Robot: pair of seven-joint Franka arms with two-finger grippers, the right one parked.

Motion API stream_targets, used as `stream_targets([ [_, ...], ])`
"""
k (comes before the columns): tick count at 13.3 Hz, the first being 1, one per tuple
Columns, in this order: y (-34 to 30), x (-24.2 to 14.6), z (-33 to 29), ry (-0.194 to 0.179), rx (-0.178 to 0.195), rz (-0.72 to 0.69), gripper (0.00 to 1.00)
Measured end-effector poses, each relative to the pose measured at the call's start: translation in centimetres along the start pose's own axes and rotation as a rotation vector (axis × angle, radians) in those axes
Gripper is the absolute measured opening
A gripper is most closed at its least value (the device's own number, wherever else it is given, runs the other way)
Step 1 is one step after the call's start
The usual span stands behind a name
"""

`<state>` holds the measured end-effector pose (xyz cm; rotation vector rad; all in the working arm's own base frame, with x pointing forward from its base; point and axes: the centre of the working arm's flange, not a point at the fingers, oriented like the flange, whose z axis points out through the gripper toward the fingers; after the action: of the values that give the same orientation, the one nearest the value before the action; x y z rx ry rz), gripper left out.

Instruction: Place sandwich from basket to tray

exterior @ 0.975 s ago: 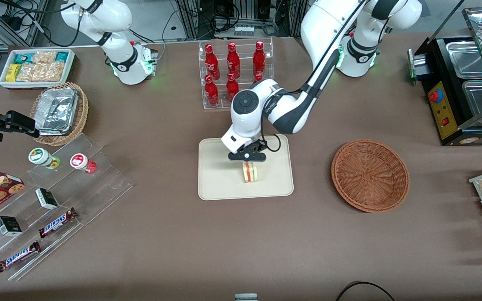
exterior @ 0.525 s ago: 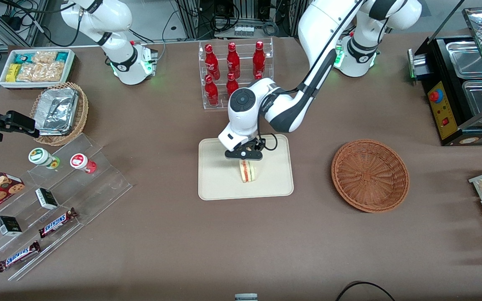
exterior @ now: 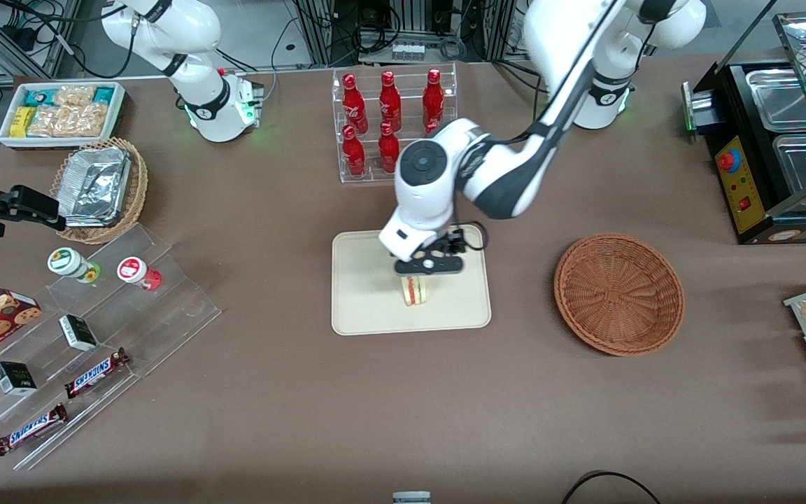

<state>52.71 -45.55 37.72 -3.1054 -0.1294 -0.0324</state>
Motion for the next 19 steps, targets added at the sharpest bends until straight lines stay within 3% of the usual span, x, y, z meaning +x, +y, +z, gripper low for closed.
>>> stream_targets([
  [3,-5.5,4.3,-6.3,0.013,-0.015,-0.101,1.0],
  [5,-10.4,6.6,-9.4,-0.011,-0.039,-0.153,1.0],
  [7,-15.6,7.8,-12.4,-0.043,-0.029,-0.146,1.0],
  [10,-22.8,7.7,-16.9,-0.094,0.001,-0.104,1.0],
  [15,-29.9,6.7,-21.1,-0.083,-0.008,-0.05,1.0],
  [19,-32.4,4.7,-21.5,-0.087,0.011,-0.007,1.0],
])
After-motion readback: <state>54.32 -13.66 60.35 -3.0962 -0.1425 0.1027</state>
